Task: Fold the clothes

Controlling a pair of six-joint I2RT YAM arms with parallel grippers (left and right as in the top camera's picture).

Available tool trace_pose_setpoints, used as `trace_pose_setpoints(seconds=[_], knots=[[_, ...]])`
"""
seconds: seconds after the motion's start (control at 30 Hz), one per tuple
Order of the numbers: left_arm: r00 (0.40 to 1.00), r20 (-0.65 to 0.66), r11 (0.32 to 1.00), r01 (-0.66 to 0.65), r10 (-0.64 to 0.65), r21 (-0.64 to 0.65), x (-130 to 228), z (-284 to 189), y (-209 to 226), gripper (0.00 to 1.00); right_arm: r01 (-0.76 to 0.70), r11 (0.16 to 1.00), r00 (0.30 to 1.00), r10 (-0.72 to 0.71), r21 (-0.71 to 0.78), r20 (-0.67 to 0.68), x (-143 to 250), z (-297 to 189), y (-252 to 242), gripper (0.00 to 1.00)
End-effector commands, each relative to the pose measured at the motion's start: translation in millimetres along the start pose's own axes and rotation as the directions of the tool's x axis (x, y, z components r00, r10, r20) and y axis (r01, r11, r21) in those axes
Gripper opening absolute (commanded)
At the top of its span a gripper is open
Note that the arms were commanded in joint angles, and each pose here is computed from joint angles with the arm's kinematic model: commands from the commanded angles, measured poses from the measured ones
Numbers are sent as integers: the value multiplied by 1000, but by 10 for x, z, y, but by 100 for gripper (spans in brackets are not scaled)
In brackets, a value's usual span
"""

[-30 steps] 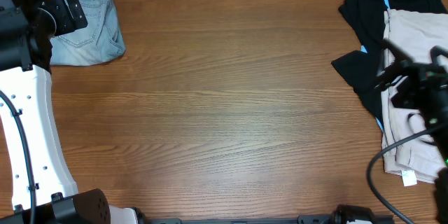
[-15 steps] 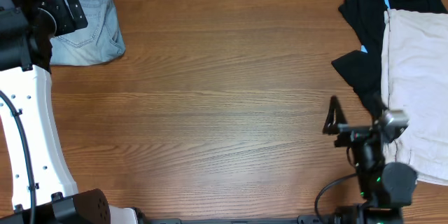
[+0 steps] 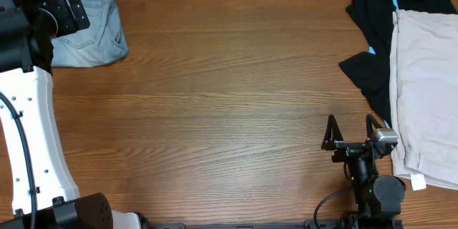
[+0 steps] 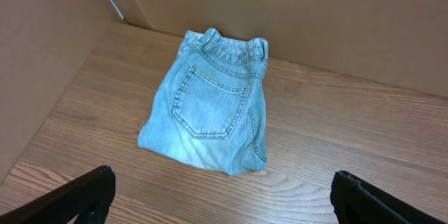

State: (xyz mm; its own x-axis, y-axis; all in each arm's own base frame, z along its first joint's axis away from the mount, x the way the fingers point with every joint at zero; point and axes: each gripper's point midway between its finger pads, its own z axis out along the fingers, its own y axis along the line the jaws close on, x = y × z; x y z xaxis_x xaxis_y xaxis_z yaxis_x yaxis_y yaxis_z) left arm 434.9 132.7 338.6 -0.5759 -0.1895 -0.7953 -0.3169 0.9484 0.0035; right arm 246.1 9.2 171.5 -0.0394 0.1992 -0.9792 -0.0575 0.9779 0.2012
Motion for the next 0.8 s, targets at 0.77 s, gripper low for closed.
trace_pose_setpoints(seconds=[0.77], knots=[[1000,8,1000,10,-10,0,-8,-39,4,100,4,1000,1000,-4,17,10,6,1,-29,100]])
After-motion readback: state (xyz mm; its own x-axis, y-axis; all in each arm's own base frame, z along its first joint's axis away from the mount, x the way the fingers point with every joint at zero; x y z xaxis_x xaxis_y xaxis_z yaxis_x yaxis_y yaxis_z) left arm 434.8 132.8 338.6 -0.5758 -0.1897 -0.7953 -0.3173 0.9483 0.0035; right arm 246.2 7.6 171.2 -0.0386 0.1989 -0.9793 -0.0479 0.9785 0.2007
